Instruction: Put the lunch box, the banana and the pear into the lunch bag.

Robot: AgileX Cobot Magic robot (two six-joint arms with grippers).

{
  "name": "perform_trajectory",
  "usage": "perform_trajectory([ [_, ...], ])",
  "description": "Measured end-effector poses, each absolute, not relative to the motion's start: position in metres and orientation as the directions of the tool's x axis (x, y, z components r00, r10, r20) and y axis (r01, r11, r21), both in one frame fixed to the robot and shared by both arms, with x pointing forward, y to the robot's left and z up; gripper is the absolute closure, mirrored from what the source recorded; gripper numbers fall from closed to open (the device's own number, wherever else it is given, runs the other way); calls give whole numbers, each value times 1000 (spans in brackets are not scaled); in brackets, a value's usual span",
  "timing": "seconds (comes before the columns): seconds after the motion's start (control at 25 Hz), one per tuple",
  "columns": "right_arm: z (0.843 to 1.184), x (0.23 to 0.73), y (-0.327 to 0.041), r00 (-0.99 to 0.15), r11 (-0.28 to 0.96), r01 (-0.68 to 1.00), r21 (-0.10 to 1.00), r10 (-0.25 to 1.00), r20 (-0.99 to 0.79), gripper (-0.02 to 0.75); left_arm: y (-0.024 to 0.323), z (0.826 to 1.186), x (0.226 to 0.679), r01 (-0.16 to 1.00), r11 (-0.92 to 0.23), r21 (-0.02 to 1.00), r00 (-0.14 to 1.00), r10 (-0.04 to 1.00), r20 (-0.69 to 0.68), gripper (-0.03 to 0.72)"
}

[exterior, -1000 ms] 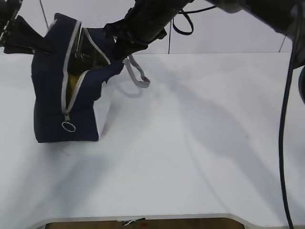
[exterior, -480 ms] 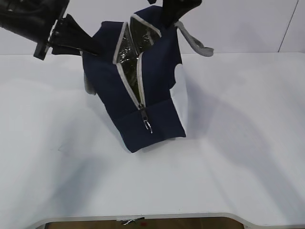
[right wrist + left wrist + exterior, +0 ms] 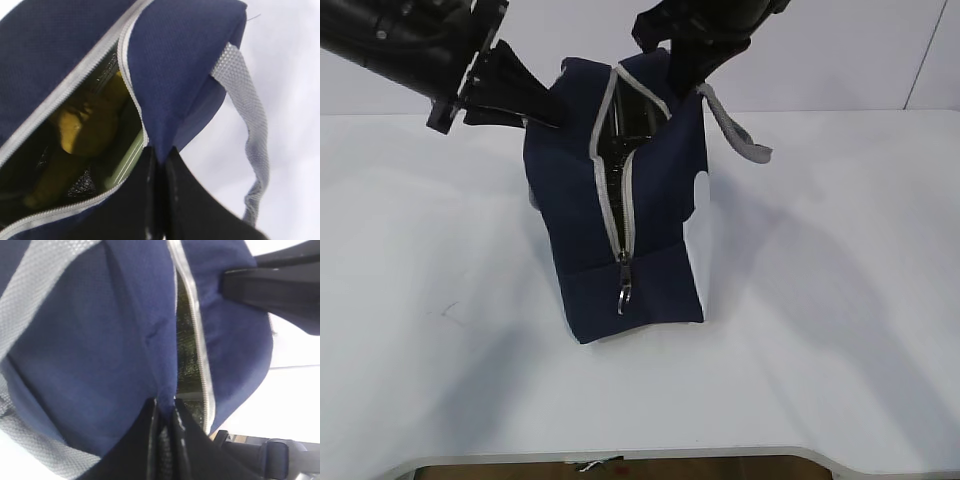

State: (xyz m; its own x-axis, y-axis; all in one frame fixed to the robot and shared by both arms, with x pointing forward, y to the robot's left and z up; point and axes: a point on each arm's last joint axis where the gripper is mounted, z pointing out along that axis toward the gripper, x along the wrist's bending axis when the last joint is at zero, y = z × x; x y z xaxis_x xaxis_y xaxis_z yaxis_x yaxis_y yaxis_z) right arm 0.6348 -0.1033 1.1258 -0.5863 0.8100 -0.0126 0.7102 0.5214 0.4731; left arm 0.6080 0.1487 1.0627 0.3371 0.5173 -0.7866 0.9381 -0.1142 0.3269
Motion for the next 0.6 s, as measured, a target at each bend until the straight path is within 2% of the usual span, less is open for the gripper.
perform_trajectory([
  [0.24, 1112, 642, -98, -565, 493, 737, 462, 825, 21, 716, 139, 1061, 608, 935, -114, 336, 345, 519, -783, 673],
  [0.36, 1110, 642, -96, -568, 486, 741, 464, 821, 46, 678, 134, 1061, 607, 932, -111, 346, 351, 522, -778, 652],
  [0.48, 1111, 642, -95, -569, 484, 741, 465, 820, 53, 559, 132, 1061, 608, 930, -103, 354, 353, 526, -774, 565],
  [0.6, 1111, 642, -95, -564, 478, 746, 464, 824, 58, 397, 132, 1061, 608, 930, -97, 355, 351, 524, -776, 437],
])
